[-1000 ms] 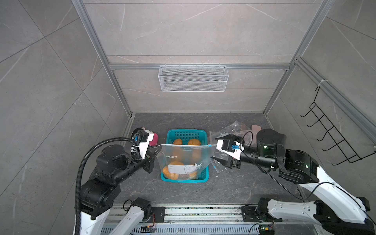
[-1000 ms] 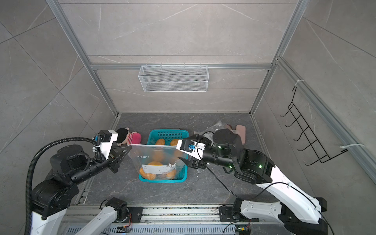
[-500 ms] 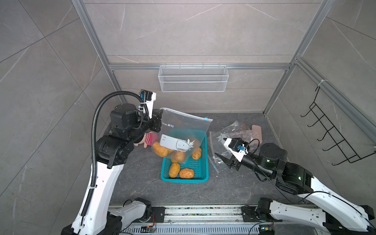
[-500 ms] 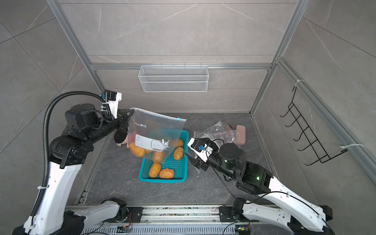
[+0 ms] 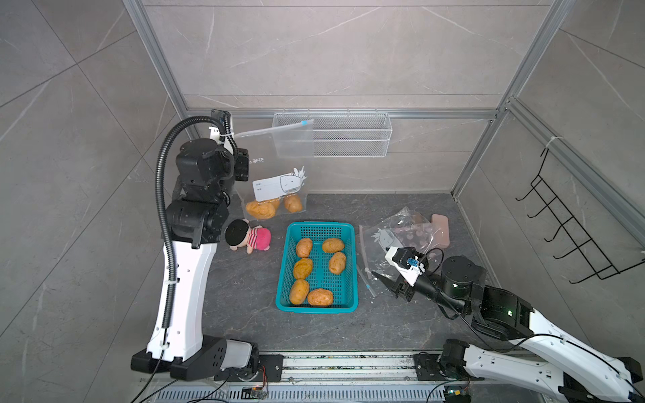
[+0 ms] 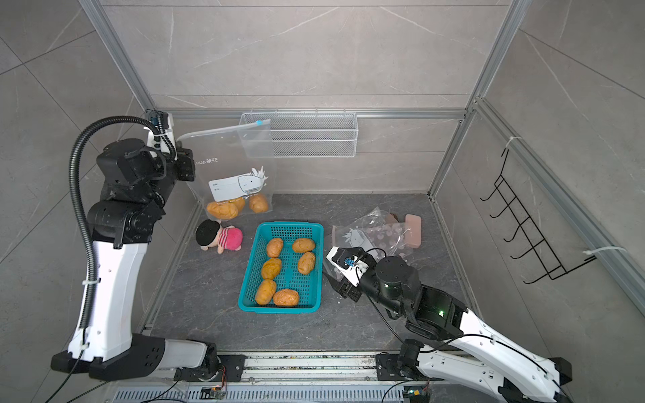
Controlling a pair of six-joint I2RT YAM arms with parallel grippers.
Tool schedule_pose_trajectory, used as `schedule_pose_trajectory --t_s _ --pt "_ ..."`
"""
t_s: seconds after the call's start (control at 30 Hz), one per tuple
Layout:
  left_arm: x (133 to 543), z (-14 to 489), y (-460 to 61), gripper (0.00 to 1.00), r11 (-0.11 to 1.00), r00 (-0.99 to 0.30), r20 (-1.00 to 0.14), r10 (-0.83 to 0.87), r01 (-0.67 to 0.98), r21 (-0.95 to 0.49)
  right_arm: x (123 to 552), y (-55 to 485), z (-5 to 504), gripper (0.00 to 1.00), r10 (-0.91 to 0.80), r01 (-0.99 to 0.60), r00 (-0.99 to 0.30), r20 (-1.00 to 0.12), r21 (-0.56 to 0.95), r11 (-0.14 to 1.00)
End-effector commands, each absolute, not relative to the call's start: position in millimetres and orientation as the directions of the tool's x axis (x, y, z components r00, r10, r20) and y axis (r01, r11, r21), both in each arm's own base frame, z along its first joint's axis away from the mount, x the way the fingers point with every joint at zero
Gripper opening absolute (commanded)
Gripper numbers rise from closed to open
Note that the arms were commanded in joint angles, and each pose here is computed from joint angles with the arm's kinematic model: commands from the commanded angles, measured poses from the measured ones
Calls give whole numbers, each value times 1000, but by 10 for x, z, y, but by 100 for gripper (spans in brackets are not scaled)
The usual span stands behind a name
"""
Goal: Put the potatoes into a zipper bag and zip it
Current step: Place the zipper food storage bag at the center of the board.
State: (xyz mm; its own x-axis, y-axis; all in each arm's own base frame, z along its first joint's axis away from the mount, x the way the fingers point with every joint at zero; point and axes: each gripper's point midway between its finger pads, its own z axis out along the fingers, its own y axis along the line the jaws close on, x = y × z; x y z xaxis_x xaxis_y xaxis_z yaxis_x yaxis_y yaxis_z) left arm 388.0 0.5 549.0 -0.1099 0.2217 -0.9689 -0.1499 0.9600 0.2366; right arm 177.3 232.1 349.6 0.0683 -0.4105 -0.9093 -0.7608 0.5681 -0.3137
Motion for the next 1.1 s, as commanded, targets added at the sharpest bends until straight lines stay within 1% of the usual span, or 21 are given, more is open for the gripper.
schedule_pose_trajectory --t_s 0.0,0.13,0.27,0.33,0.43,0.57,0.63,0.7,0.87,0.93,1.0,1.07 --pt "4088 5633 431 0 947 -61 -984 170 -265 180 1747 2256 3351 71 -419 -765 29 -907 -290 575" --pt "4479 5469 549 0 963 -63 -992 112 -240 124 1747 2222 3252 71 -438 -762 20 -899 -297 576" --pt "4741 5408 410 0 985 -25 -996 89 -144 92 1777 2234 3133 71 -473 -759 13 -881 -316 569" --pt "4852 5388 272 0 995 5 -997 71 -65 70 1788 2249 3105 71 -482 -761 11 -876 -320 565" --pt "4972 5335 24 0 993 32 -996 81 83 83 1785 2277 3076 71 -484 -768 7 -875 -314 558" --pt "5046 5170 -77 0 987 34 -998 61 144 65 1776 2286 3041 71 -487 -775 -2 -874 -306 553" --pt "5048 5000 -116 0 984 33 -998 61 167 66 1769 2273 3038 70 -485 -774 -6 -875 -303 556" --pt "5050 4713 -135 0 981 5 -997 75 180 74 1758 2255 3049 71 -475 -773 -7 -880 -297 561" --pt "5009 3668 -103 0 979 -122 -984 130 176 108 1734 2220 3058 71 -464 -772 -9 -886 -289 566" --pt "4941 3241 -57 0 981 -196 -970 145 160 114 1733 2226 3055 71 -462 -773 -8 -887 -287 565" --pt "4852 3000 -7 0 986 -254 -958 131 132 100 1733 2246 3051 71 -463 -778 -10 -886 -284 561" --pt "4730 2876 -49 0 987 -297 -949 107 147 65 1731 2268 3046 71 -463 -783 -12 -886 -280 556"
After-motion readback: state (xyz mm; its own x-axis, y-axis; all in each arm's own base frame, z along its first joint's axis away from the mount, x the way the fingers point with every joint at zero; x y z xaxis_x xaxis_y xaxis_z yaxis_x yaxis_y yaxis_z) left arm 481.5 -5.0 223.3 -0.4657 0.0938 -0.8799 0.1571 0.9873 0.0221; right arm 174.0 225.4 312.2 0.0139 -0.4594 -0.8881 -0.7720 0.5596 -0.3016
